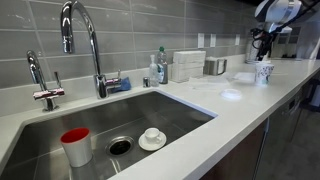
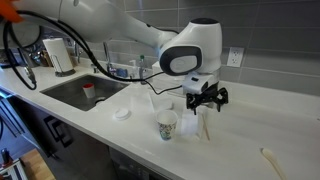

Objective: Pick up the wooden mixing stick from the paper cup and put it on the kitchen counter

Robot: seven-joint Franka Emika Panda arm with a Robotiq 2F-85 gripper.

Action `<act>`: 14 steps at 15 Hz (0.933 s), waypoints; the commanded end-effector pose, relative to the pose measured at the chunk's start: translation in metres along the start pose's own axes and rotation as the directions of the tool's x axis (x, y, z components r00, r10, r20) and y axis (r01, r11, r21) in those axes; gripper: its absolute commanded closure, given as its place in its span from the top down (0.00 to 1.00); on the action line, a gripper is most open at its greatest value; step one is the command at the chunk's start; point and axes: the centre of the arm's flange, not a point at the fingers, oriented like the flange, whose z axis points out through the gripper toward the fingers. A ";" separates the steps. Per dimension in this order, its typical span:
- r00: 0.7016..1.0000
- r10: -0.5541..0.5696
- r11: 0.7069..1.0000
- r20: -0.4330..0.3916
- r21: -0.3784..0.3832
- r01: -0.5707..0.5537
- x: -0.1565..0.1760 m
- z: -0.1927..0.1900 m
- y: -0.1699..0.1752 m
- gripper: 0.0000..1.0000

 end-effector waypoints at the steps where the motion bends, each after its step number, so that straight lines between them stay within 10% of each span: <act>1: 1.000 0.000 1.000 0.000 0.000 0.000 0.000 0.000 0.000 1.00; 14: 0.993 -0.115 0.992 -0.020 -0.047 0.114 0.003 -0.020 0.003 1.00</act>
